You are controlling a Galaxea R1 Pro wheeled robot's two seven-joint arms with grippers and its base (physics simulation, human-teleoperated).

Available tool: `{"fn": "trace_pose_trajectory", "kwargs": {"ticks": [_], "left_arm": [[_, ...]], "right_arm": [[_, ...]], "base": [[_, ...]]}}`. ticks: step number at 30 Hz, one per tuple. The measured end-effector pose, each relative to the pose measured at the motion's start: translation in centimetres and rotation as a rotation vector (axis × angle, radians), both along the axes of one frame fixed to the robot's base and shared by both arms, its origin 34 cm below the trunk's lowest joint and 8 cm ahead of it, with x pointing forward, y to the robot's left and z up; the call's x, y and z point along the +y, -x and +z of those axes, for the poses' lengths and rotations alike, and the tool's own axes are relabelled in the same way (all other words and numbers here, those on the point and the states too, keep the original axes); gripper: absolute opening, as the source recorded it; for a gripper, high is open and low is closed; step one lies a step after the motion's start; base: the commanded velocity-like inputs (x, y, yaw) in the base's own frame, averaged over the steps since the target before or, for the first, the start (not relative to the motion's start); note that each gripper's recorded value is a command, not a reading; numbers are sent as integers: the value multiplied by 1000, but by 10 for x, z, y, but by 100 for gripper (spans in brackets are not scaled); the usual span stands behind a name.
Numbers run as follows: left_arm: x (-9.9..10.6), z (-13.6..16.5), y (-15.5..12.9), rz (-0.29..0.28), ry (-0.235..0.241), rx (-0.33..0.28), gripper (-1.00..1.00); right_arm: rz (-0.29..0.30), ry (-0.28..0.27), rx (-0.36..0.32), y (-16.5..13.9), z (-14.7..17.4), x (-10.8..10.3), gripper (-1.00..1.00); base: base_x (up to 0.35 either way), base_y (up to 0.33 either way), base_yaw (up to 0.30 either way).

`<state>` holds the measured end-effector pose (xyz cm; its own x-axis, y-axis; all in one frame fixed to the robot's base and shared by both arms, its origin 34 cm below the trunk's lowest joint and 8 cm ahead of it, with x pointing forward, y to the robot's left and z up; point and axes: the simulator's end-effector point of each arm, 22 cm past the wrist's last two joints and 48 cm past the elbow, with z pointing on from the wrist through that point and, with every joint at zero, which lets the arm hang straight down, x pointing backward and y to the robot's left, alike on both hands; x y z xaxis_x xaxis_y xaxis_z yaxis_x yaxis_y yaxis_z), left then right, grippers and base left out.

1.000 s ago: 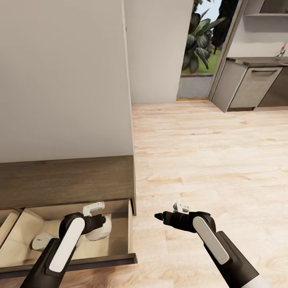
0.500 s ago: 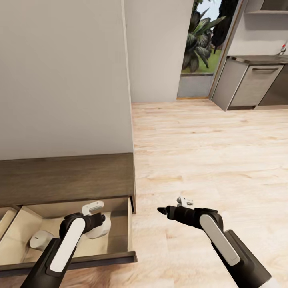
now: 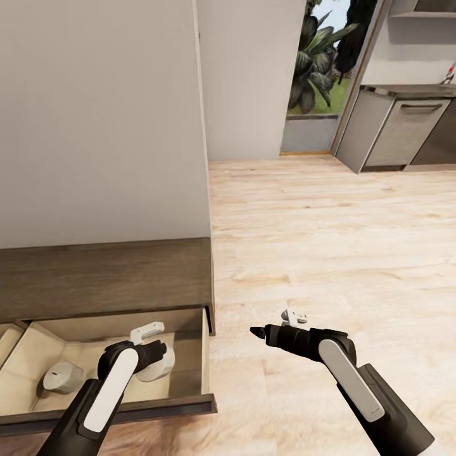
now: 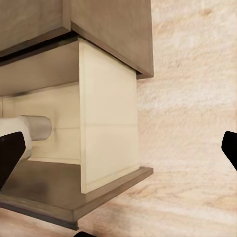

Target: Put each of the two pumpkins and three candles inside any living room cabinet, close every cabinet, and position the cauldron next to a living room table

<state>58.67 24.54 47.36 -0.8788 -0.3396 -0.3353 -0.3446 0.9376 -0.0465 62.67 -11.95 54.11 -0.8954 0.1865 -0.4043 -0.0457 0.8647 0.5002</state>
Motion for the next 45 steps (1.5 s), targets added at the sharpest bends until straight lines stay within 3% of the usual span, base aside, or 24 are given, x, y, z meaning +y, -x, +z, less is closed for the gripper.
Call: {"fn": "trace_pose_trajectory", "kwargs": {"ticks": [7, 12, 22, 26, 45], "left_arm": [[4, -16, 3, 5, -2, 4, -100], [11, -43, 7, 16, -12, 46, -100], [13, -87, -19, 47, 16, 32, -100], [20, -98, -28, 45, -13, -18, -100], [15, -148, -18, 18, -10, -30, -100]], "right_arm": [[2, -1, -2, 3, -14, 1, 100], [2, 4, -3, 5, -25, 0, 100], [-2, 15, -2, 9, -49, -3, 100], [-5, 18, -3, 11, -58, -4, 100], [-7, 18, -5, 20, -100, -4, 100]], "base": [[0, 0, 0], [0, 0, 0], [0, 0, 0], [0, 0, 0], [0, 0, 0]]}}
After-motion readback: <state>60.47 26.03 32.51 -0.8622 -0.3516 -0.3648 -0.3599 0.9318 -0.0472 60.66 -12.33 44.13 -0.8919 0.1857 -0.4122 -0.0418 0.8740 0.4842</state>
